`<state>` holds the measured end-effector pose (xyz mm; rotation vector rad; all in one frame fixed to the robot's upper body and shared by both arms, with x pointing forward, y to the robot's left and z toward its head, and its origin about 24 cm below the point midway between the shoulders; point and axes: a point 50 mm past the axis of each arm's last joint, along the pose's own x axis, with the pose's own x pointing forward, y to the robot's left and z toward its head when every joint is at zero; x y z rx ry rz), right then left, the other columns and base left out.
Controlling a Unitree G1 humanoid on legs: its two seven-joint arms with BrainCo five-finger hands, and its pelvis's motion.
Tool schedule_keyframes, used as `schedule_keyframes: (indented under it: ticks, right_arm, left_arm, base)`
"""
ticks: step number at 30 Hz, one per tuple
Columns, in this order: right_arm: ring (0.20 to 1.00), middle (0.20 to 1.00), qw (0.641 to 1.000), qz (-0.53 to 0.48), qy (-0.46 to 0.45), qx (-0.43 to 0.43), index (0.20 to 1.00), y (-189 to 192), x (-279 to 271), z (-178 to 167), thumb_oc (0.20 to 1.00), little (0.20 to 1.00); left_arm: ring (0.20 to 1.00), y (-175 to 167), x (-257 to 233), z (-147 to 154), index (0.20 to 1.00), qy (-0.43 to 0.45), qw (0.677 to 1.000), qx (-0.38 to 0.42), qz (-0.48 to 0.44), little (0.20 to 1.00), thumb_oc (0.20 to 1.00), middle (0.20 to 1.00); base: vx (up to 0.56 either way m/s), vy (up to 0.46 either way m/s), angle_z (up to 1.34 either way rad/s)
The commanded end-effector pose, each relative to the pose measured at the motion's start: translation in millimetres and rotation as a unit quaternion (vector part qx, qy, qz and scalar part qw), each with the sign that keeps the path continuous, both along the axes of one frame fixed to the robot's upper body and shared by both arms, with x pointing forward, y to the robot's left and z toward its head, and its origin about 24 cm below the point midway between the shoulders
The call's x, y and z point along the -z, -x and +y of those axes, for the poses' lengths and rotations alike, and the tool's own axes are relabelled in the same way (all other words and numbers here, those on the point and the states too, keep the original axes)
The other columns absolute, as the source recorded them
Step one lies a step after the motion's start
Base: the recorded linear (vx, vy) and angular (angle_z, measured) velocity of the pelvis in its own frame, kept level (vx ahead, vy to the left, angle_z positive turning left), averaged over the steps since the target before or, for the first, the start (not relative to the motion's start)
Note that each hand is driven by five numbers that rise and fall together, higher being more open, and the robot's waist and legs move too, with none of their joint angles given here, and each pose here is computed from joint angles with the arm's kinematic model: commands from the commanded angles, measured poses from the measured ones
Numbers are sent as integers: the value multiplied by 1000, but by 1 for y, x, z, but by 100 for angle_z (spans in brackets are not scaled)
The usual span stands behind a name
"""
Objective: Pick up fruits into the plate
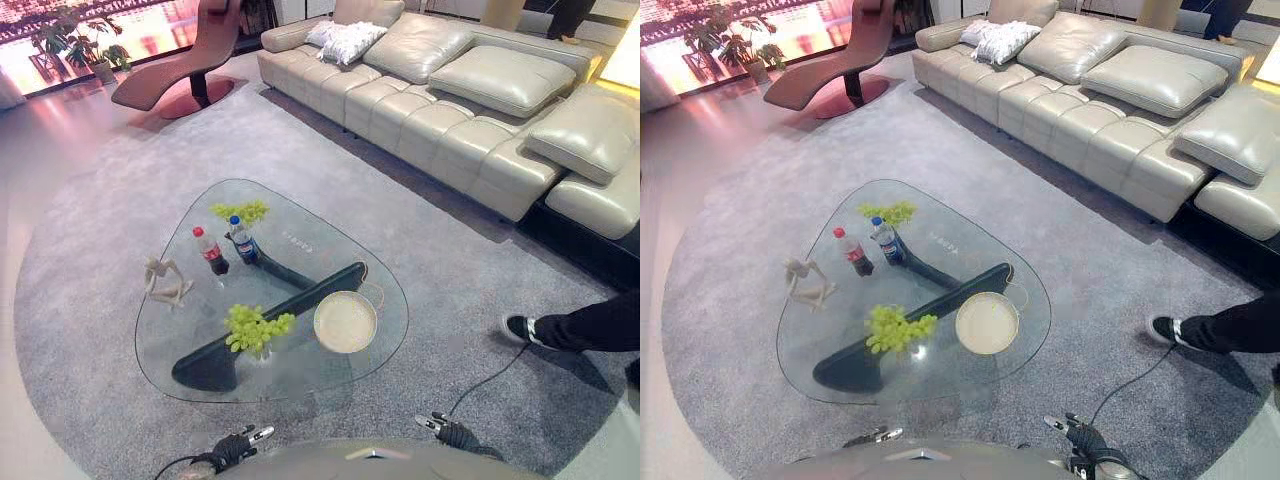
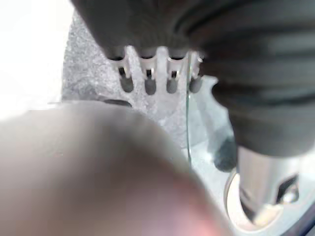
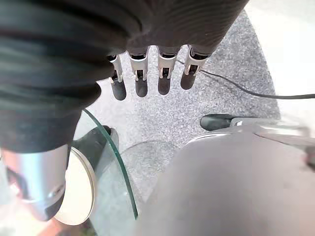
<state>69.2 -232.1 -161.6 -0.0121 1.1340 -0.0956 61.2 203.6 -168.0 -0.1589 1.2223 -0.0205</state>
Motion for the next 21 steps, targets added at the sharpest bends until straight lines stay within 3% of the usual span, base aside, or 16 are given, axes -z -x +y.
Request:
schedule_keyframes:
  ticks: [1,21]
  right_arm:
    - [1000,1000,1000,-16,-12,6,1000,-20,0,10,1000,1000]
    - [1000,1000,999,-29,-17,-1,1000,-24,-2,9,1000,1000]
  left_arm:
    - [1000,-23,-3,4,1000,-23,999,16,-24,1000,1000,1000]
    - [1000,-27,-3,15,1000,-137,990,41,-9,1000,1000,1000]
  base:
    - [24,-188,-61]
    - [5,1,0]
